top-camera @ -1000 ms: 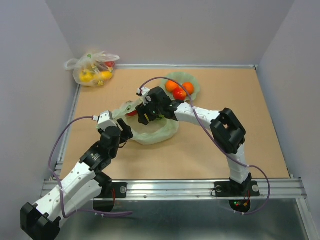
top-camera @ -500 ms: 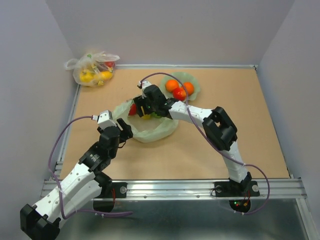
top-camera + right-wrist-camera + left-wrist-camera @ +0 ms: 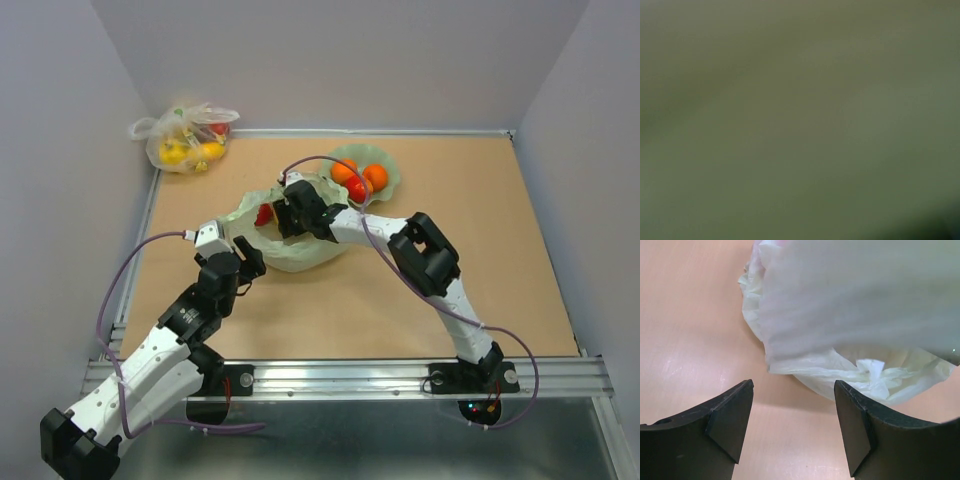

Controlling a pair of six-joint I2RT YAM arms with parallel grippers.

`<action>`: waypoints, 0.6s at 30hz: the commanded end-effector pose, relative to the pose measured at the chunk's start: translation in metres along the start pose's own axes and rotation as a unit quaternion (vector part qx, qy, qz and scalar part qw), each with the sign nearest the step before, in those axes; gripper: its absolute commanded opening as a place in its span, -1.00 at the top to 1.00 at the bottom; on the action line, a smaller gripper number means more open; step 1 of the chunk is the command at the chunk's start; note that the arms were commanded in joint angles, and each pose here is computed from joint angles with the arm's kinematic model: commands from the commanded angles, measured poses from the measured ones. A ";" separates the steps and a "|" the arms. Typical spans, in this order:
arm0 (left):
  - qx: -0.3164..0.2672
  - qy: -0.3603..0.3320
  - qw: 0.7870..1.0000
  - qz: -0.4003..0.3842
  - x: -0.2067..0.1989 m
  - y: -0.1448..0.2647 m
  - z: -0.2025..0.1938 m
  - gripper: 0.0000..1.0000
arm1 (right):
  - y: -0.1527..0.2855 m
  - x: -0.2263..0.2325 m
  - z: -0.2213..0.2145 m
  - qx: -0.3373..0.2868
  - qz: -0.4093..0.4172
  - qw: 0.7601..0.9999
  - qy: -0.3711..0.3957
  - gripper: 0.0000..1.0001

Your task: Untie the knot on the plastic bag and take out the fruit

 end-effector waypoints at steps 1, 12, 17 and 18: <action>-0.021 0.007 1.000 -0.012 -0.005 0.002 0.010 -0.53 | 0.008 0.010 0.026 -0.049 0.011 0.999 -0.015 0.00; -0.039 0.017 0.999 -0.017 -0.006 0.009 0.019 -0.53 | 0.076 0.016 0.018 -0.060 0.090 0.994 0.009 0.99; -0.065 0.017 0.997 -0.037 -0.011 0.019 0.036 -0.53 | 0.107 0.021 -0.021 -0.015 0.133 0.990 0.035 0.99; -0.068 0.013 0.997 -0.042 -0.012 0.020 0.038 -0.53 | 0.113 0.024 -0.027 -0.008 0.141 0.989 0.038 0.99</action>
Point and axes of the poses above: each gripper's point midway between its finger pads, its own y axis back along the fingers, its own x axis along the line the jaws close on, z = x × y, the point moved 10 cm from there along y, back along the fingers, and after that the axes turned 1 degree about y, right-handed, at the moved point
